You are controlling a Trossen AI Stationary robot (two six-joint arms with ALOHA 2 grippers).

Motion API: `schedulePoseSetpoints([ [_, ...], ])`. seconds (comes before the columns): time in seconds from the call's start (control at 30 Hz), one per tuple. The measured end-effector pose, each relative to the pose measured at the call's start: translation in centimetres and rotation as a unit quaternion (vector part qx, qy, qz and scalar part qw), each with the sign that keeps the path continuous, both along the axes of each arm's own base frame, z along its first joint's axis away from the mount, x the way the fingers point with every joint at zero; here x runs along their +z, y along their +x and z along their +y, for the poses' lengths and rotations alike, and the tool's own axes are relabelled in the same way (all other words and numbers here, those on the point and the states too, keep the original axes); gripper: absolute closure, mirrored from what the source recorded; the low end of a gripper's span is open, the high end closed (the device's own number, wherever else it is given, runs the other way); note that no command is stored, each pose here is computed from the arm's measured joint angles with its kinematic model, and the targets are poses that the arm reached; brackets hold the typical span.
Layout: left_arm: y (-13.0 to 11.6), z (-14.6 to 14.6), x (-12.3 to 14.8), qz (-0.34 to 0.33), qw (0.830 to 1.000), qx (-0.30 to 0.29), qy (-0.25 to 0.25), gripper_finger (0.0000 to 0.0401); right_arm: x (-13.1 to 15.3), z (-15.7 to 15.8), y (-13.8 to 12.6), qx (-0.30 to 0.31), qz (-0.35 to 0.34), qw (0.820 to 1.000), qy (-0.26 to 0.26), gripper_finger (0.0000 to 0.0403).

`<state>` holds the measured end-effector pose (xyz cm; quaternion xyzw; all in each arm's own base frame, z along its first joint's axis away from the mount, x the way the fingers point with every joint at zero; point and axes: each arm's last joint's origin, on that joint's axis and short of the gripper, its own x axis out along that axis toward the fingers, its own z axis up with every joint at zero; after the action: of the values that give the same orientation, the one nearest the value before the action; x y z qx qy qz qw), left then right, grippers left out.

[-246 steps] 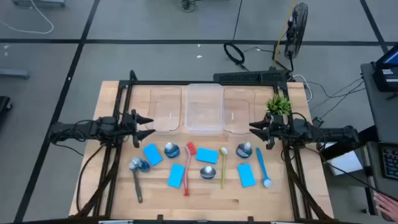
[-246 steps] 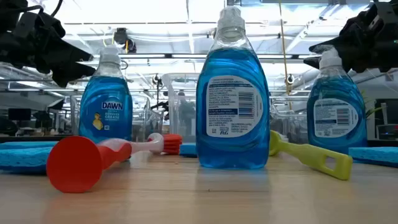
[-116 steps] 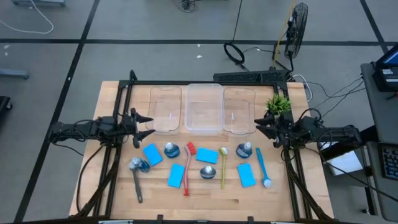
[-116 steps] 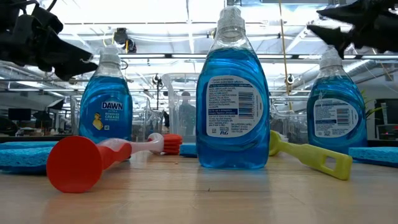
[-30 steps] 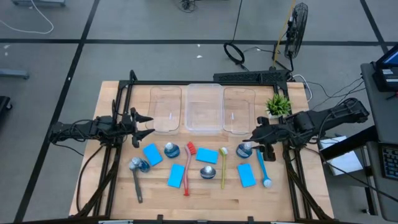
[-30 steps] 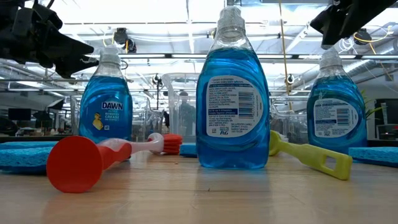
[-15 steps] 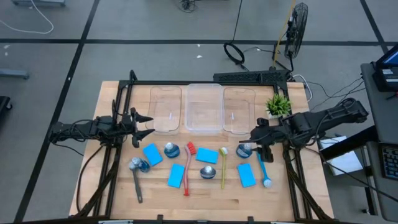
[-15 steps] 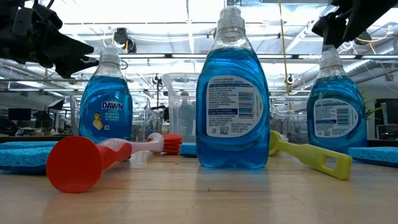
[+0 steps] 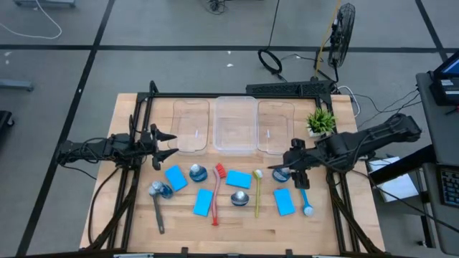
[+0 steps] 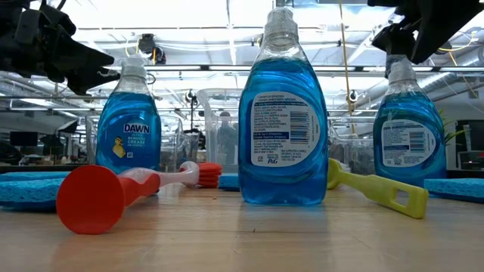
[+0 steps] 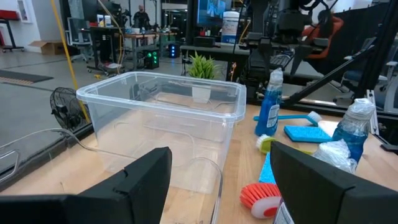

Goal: Pick & Place Kitchen Sink Supplies
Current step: Put the dishwashing liquid into the right transparent bin

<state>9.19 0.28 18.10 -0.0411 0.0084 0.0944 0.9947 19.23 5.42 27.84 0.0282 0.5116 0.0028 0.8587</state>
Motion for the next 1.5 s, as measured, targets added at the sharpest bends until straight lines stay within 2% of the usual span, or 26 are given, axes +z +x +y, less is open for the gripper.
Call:
schedulePoseSetpoints([
  [0.6,0.0,0.0,0.0,0.0,1.0,0.0,0.0,0.013,-1.4,0.4,1.4,-0.001,0.031,0.999,-0.011,0.0156],
  [1.13,0.0,0.0,0.0,0.0,1.0,0.0,0.0,0.013,-3.4,0.2,0.9,-0.02,0.053,0.998,-0.01,0.0242],
  [1.5,0.0,0.0,0.0,0.0,1.0,0.0,0.0,0.013,-3.1,0.3,0.9,-0.015,0.033,0.999,-0.005,0.0237],
])
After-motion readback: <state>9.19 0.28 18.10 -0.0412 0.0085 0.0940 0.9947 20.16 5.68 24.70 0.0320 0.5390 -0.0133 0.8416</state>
